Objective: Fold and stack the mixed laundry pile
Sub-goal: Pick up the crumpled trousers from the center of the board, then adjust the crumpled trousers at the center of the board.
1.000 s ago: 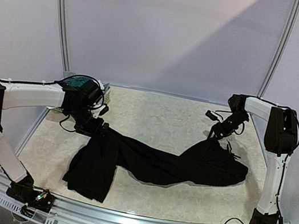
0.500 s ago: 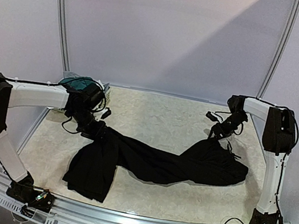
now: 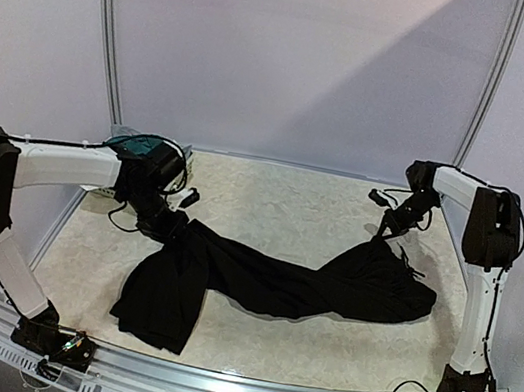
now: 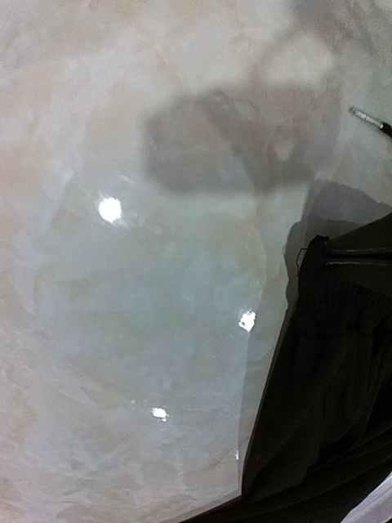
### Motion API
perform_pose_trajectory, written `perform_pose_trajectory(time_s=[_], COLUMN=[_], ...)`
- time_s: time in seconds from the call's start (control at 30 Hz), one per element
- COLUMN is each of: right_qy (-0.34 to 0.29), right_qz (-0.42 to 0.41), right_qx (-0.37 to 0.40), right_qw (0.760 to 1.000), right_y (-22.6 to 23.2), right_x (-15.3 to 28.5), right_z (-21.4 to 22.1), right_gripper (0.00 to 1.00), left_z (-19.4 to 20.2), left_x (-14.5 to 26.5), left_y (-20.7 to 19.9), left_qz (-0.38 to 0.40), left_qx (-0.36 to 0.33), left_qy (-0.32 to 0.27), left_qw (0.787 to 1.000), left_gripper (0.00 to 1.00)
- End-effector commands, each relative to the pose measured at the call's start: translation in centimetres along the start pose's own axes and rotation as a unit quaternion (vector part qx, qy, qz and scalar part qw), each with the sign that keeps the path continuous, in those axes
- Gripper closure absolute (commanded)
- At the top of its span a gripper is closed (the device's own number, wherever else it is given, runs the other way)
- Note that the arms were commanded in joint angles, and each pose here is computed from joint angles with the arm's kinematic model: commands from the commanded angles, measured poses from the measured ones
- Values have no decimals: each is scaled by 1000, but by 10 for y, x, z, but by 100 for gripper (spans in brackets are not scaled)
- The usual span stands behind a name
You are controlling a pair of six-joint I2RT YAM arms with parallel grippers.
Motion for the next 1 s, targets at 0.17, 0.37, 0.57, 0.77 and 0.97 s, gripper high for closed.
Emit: perform_pose_trajectory(time_s=[0.17, 0.37, 0.57, 0.77, 0.97], right_qy=[-182, -214, -218, -236, -285], right_qz=[55, 75, 68, 61, 60], right_qx=[-36, -55, -67, -62, -73], right_qw=[981, 972, 971, 968, 954], right_y=[-15, -21, -24, -12, -5], right_x=[137, 165, 167, 179, 216], right_z=[-22, -8, 13, 24, 33], right_gripper=[100, 100, 100, 100, 100], left_z=[6, 54, 110, 84, 23], left_x=[93, 89, 50, 56, 84], left_y=[-86, -118, -143, -144, -85], left_qz=[144, 188, 199, 107, -4], left_qx=[-199, -225, -248, -290, -156], left_qy=[-32, 40, 183, 129, -10], left_qw=[969, 955, 930, 942, 988], left_gripper=[100, 100, 94, 57, 33])
Point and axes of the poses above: each gripper's point midway between its finger pads, its own x axis back along the fingers, its own y axis along the line the jaws close on, z = x × y, the point moved 7 cm from there along x, back along the fingers, and after that the axes turned 10 degrees about -x, right-handed, at the moved point
